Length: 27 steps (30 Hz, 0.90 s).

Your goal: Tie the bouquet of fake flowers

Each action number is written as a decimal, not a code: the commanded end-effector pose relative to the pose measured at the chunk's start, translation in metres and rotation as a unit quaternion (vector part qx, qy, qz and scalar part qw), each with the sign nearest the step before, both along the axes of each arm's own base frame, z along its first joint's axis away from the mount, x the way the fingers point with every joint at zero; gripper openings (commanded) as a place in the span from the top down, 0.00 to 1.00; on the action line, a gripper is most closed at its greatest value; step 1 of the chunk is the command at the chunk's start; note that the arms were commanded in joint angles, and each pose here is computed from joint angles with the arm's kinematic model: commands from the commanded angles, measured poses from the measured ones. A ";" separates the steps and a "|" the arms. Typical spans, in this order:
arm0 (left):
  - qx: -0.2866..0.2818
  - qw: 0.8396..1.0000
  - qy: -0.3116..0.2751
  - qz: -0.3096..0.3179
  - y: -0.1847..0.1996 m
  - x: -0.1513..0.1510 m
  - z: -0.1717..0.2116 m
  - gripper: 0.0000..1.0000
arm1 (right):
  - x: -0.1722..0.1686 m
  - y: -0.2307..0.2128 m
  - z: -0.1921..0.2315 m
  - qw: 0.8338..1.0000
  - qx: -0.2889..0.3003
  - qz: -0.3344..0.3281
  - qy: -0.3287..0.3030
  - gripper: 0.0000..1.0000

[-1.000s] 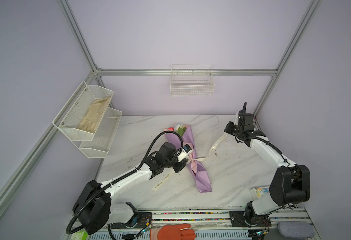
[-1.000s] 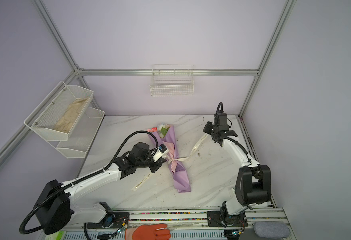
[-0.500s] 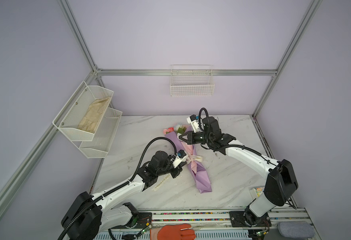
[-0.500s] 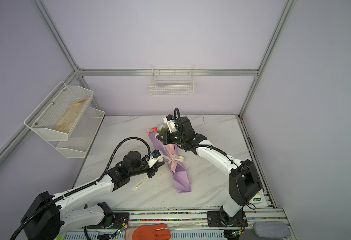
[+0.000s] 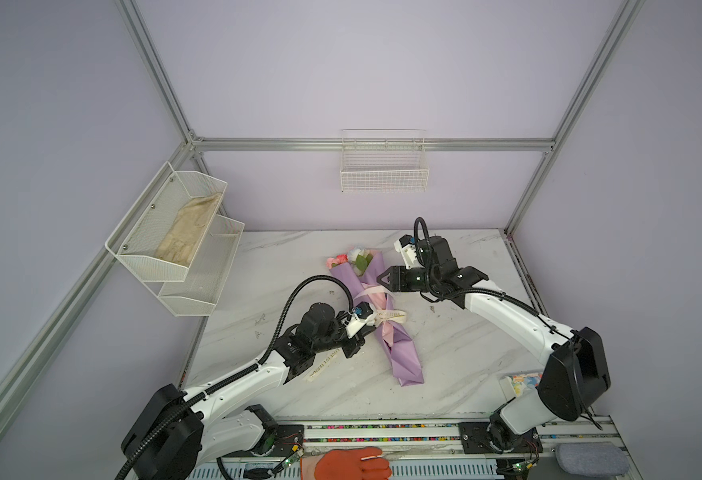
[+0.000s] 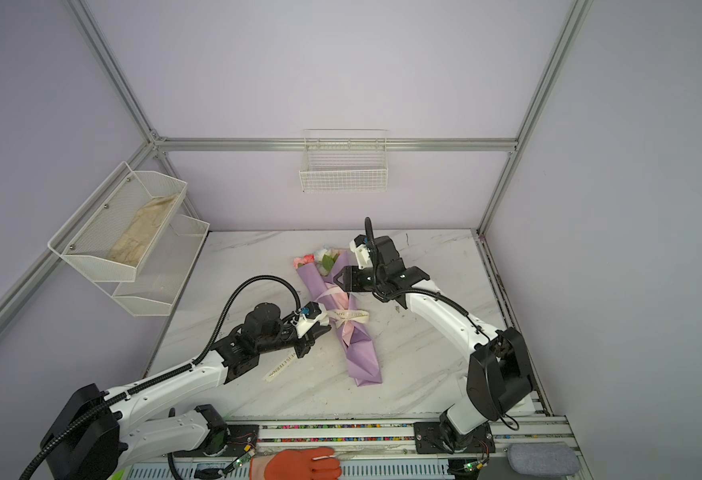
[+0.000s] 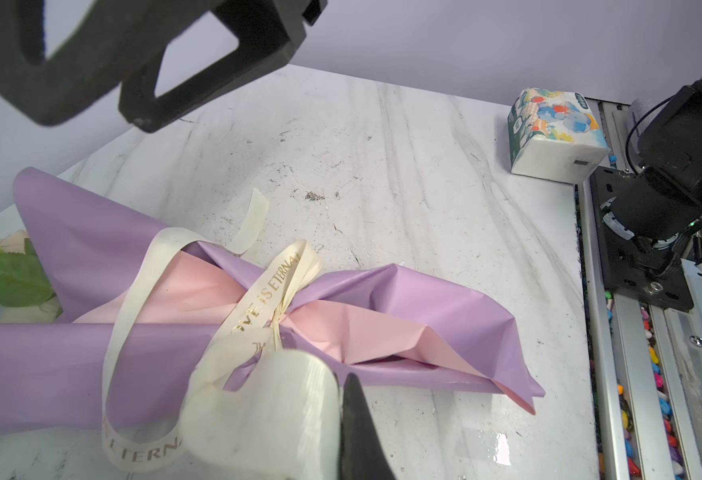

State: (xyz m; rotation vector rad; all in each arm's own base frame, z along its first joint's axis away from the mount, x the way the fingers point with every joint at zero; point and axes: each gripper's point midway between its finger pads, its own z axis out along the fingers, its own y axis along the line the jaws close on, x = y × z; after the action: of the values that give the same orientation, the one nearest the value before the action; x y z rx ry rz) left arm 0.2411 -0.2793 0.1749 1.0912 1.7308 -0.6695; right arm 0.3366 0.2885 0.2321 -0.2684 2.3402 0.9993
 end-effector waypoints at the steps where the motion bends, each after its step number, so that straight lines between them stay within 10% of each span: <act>1: -0.008 1.000 -0.012 -0.012 -0.006 0.001 0.005 0.94 | -0.019 -0.008 -0.016 0.999 -0.001 -0.011 0.044 0.49; 10: -0.001 1.000 -0.002 -0.024 -0.012 0.002 -0.001 0.93 | -0.056 0.020 -0.029 0.970 0.173 -0.005 0.173 0.49; 27: 0.009 0.999 0.010 -0.030 -0.014 0.002 -0.007 0.93 | -0.085 0.060 -0.061 0.966 0.119 0.080 0.216 0.47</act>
State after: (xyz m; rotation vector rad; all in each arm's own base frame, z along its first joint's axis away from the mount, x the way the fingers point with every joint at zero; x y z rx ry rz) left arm 0.2381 -0.2838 0.1432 1.1539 1.8086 -0.6943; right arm 0.2558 0.3412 0.1614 -0.0782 2.5833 1.5015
